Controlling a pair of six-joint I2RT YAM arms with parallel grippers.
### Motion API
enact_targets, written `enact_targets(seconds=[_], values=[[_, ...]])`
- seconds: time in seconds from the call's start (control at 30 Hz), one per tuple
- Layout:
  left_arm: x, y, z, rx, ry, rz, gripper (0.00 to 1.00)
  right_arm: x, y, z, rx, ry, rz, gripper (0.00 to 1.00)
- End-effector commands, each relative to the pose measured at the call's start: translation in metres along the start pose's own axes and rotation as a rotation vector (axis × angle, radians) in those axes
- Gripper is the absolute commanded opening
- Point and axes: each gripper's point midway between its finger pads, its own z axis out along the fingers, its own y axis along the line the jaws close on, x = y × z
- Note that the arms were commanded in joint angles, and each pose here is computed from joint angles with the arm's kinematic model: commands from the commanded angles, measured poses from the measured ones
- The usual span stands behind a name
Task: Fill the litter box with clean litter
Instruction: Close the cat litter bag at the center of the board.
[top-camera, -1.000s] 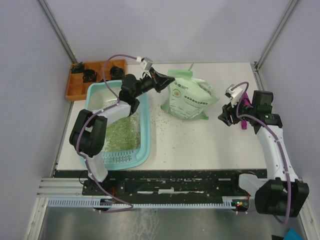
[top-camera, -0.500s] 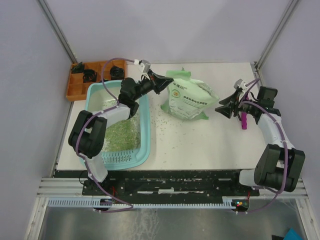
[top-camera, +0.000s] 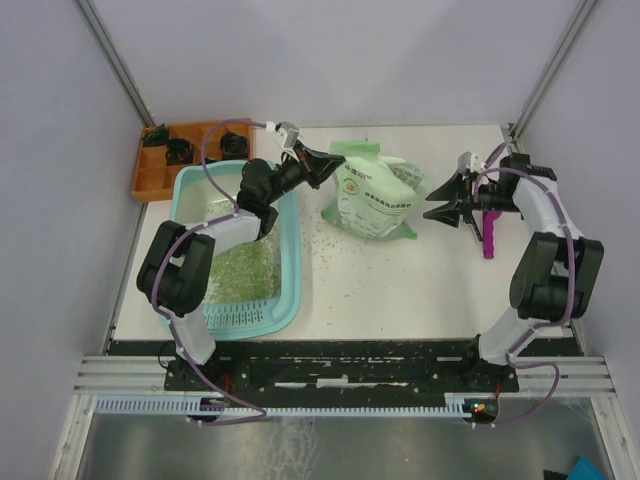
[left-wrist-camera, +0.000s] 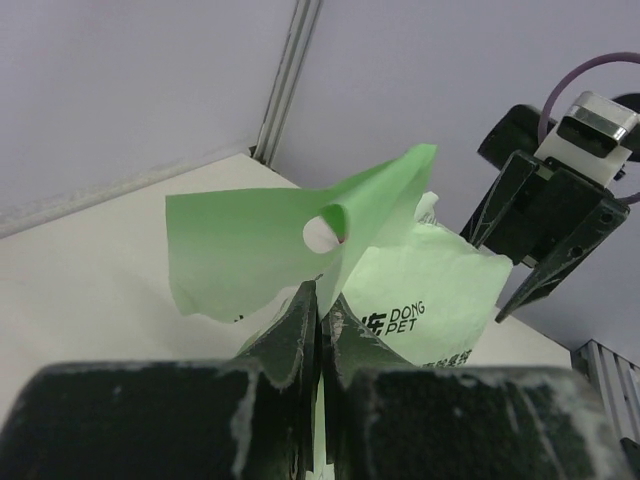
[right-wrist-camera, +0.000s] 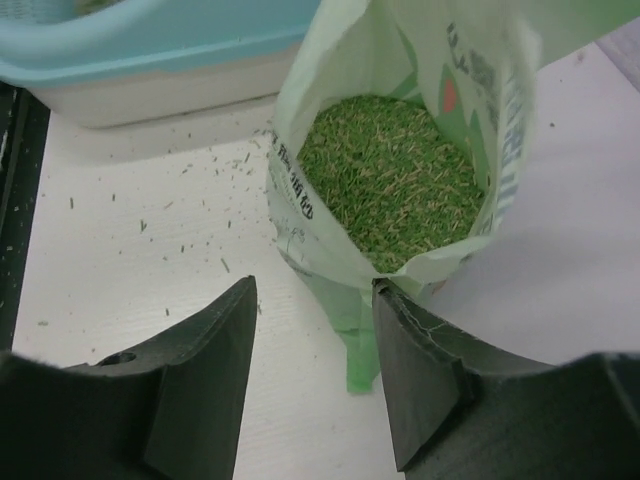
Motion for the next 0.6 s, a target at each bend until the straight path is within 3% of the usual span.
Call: enact_targets(seconds=[0.0,0.4,0.57], values=[[-0.067,-0.018,-0.002,0.016,-0.181,0.081,0.03,-0.040,0.015,0.002,-0.076,-0.152,-0.019,0.56],[-0.081,-0.024,-0.001,0.000,-0.181,0.124,0.03,-0.047,0.004,-0.026,0.018,-0.153,-0.053,0.51],[-0.072,-0.032,0.008,0.017,-0.144,0.143,0.03,-0.045,-0.003,-0.038,0.002,-0.067,0.096,0.54]])
